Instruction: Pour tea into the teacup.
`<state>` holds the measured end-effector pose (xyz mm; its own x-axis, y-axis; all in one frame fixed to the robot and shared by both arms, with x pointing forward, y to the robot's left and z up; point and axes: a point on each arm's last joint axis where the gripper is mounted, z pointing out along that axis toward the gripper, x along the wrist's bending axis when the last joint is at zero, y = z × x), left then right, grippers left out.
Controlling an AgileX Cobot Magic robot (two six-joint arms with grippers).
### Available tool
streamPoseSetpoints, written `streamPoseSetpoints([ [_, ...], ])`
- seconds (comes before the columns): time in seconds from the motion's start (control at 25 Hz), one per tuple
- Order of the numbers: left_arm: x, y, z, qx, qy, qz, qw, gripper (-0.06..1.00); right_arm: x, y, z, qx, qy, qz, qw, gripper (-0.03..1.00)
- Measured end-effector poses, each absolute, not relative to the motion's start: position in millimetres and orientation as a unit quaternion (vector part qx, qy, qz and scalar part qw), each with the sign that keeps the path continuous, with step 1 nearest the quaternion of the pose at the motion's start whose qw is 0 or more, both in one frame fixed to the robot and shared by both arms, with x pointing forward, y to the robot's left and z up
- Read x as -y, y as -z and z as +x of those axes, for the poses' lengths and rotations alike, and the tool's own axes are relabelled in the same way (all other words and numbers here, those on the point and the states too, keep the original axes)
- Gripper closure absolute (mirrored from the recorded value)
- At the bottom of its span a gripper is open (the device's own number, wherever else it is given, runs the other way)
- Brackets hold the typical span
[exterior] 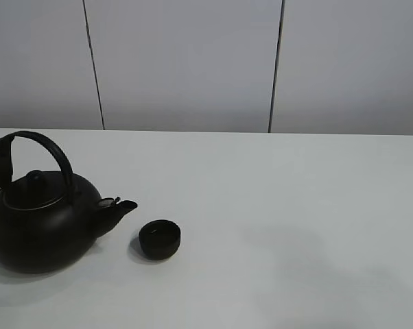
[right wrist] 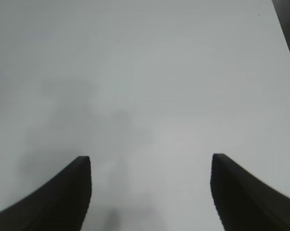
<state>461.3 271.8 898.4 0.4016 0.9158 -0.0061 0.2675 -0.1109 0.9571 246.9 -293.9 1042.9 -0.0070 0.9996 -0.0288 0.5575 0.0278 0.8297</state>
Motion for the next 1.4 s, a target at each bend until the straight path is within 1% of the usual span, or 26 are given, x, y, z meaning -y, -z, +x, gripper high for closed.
streamPoseSetpoints([
  [0.36, -301.3, -895.4, 457.7, -0.508, -0.354, 0.629, 0.470, 0.70, 293.9, -1042.8, 246.8, -0.631, -0.324, 0.617, 0.340, 0.48],
  [0.44, -304.6, -898.9, 464.7, -0.517, -0.355, 0.613, 0.481, 0.70, 293.9, -1042.8, 246.8, -0.631, -0.324, 0.617, 0.340, 0.48],
  [0.56, -304.4, -909.8, 481.5, -0.515, -0.346, 0.592, 0.515, 0.70, 293.9, -1042.8, 246.8, -0.631, -0.324, 0.617, 0.340, 0.48],
  [0.64, -305.4, -918.9, 491.3, -0.524, -0.333, 0.586, 0.521, 0.70, 293.9, -1042.8, 246.8, -0.631, -0.324, 0.617, 0.340, 0.48],
  [0.72, -307.0, -930.9, 500.1, -0.537, -0.319, 0.591, 0.510, 0.70, 293.9, -1042.9, 246.9, -0.631, -0.325, 0.617, 0.340, 0.48],
  [0.84, -310.5, -961.8, 510.4, -0.555, -0.313, 0.583, 0.504, 0.70, 293.9, -1042.9, 246.9, -0.631, -0.325, 0.617, 0.340, 0.48],
  [0.92, -312.6, -990.1, 513.8, -0.559, -0.321, 0.567, 0.512, 0.70, 293.9, -1042.9, 246.9, -0.631, -0.325, 0.617, 0.340, 0.48],
  [1.12, -321.0, -1063.5, 513.1, -0.564, -0.374, 0.518, 0.523, 0.70, 293.9, -1042.9, 246.9, -0.631, -0.325, 0.617, 0.340, 0.48],
  [1.24, -327.6, -1097.9, 506.4, -0.570, -0.413, 0.493, 0.511, 0.70, 293.9, -1042.9, 246.9, -0.631, -0.325, 0.617, 0.340, 0.48],
  [1.4, -334.4, -1133.1, 497.1, -0.575, -0.454, 0.467, 0.496, 0.70, 293.9, -1042.9, 246.9, -0.631, -0.325, 0.617, 0.340, 0.48],
])
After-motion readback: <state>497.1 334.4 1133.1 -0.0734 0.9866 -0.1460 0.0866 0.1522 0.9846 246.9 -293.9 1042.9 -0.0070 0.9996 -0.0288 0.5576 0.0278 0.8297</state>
